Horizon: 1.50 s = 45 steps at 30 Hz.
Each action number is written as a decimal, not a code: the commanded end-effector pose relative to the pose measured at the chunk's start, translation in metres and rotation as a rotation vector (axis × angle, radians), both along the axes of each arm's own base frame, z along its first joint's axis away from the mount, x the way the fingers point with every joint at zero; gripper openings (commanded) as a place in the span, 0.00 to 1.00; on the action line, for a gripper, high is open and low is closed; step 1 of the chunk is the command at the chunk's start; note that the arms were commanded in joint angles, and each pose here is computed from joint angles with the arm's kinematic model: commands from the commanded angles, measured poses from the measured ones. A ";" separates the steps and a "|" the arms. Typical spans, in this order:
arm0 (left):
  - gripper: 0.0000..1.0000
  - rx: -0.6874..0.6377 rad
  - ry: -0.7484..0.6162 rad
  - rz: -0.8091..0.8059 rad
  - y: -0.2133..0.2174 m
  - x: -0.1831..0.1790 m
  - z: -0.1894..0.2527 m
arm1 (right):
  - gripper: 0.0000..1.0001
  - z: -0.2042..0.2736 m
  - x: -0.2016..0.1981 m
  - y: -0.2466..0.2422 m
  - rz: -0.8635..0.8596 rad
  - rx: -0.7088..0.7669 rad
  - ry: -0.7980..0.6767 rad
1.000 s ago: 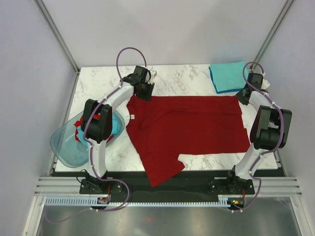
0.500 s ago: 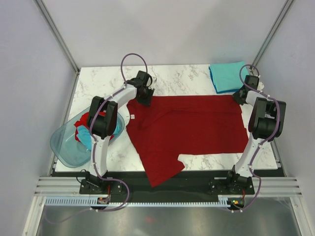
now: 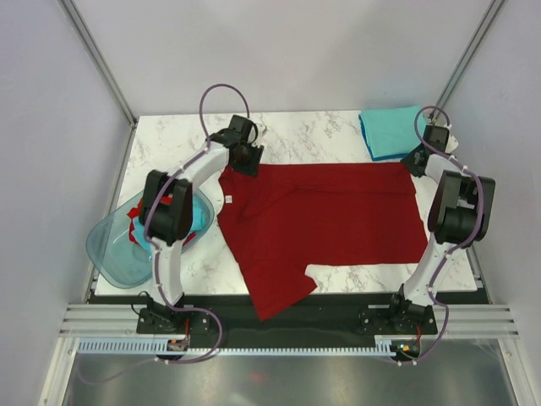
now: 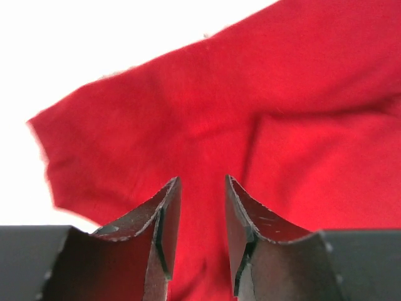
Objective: Fold and stack the t-shirts
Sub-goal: Fold the tshirt
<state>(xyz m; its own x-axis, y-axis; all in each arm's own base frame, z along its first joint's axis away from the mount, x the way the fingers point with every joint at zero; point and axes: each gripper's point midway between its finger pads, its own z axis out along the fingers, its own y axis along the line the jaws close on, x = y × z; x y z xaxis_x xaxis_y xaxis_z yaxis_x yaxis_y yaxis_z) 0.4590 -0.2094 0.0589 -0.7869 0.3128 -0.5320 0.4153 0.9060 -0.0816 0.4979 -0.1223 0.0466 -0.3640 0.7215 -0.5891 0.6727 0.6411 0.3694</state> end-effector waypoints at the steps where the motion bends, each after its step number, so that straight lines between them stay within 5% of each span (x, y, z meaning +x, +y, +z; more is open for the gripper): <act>1: 0.42 -0.124 -0.205 0.023 -0.006 -0.011 0.116 | 0.36 0.068 -0.004 -0.004 -0.023 -0.029 -0.064; 9: 0.31 -0.275 -0.005 -0.107 -0.034 -0.142 0.099 | 0.40 0.079 -0.034 0.072 0.235 0.055 -0.025; 14: 0.25 -0.212 0.156 -0.162 -0.046 -0.225 0.045 | 0.40 0.081 -0.062 0.113 0.353 0.096 -0.023; 18: 0.24 -0.133 0.227 -0.106 -0.033 -0.257 0.007 | 0.40 0.067 -0.090 0.152 0.447 0.103 0.014; 28: 0.23 -0.081 0.324 -0.019 -0.016 -0.291 -0.033 | 0.42 0.072 -0.104 0.235 0.735 0.053 -0.039; 45: 0.24 -0.092 0.349 0.007 0.001 -0.313 -0.041 | 0.54 0.078 -0.038 0.376 1.211 -0.014 -0.225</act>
